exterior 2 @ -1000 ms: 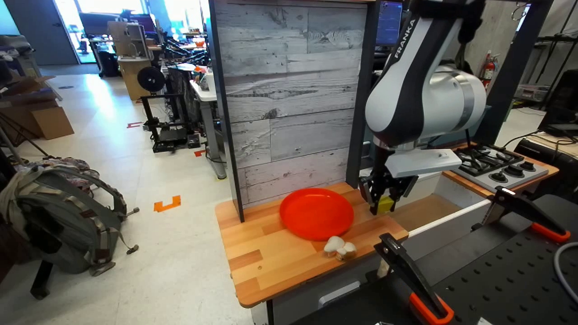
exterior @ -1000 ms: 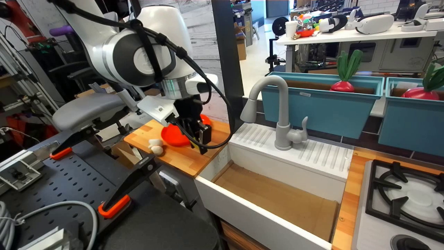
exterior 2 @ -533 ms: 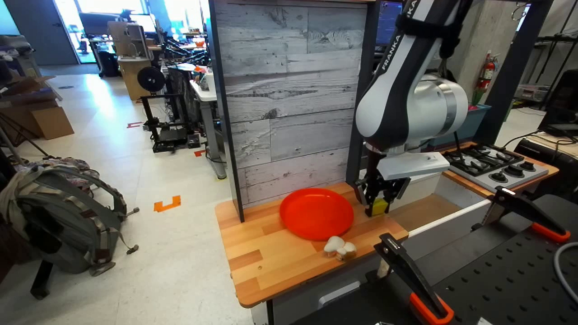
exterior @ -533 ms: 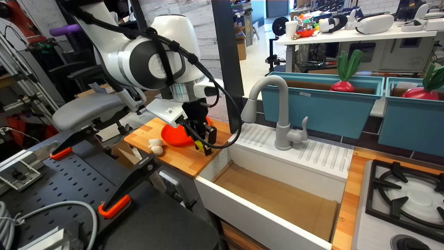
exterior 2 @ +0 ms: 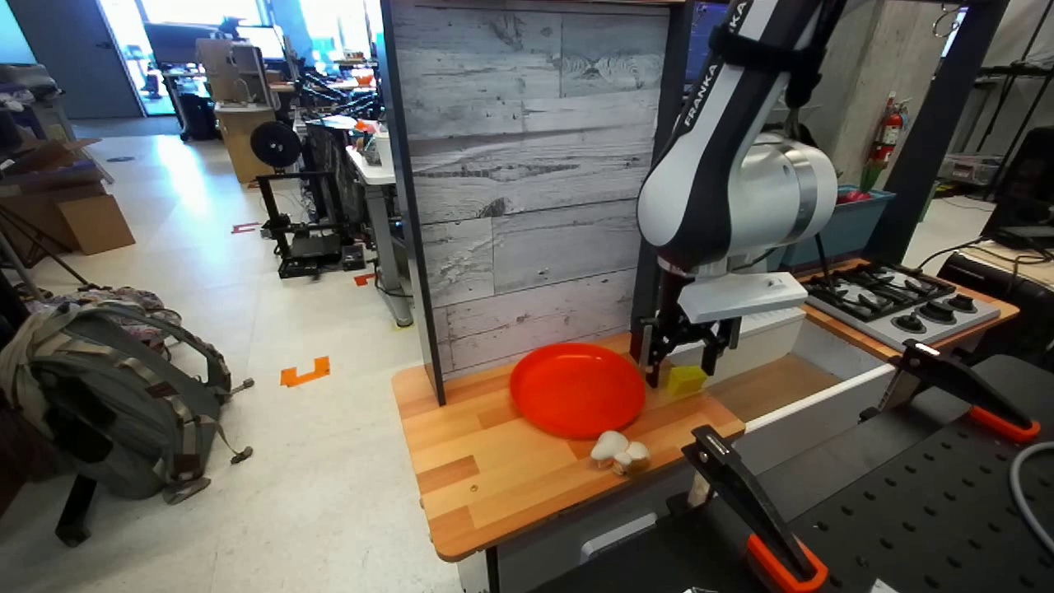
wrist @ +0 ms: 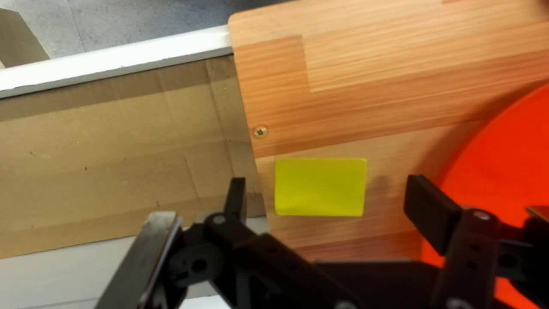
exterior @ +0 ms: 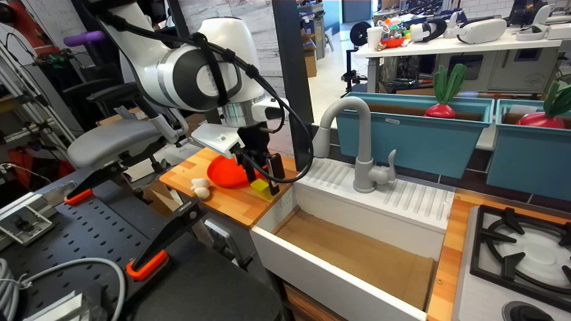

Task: Move the yellow block to the right

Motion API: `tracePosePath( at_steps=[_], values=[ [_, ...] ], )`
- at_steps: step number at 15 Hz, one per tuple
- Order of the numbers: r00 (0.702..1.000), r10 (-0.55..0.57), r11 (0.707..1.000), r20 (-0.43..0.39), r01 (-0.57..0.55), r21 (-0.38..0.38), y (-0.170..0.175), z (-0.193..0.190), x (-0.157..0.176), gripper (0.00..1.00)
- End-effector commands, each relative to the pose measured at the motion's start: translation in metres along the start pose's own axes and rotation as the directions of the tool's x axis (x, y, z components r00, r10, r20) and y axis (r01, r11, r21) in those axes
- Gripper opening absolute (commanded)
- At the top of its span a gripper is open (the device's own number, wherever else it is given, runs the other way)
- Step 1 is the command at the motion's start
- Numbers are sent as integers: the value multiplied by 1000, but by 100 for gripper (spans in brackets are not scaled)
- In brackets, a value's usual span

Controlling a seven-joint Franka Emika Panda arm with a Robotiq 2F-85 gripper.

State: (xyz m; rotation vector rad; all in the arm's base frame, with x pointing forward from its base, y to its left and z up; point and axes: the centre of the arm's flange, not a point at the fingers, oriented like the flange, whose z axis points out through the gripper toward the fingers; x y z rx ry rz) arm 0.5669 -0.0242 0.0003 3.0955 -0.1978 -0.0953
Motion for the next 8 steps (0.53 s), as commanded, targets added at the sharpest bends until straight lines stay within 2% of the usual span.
tracePosePath(
  at_steps=[1,5,6,8],
  values=[
    [998,-30,1000,-52,30,6,-6,-33,-6,100],
    [989,-47,999,-141,51,20,-25,-93,-28,100],
    [994,-24,1000,-111,26,17,-16,-53,0,100],
    [992,-31,999,-120,33,19,-20,-65,-2,100]
  ],
)
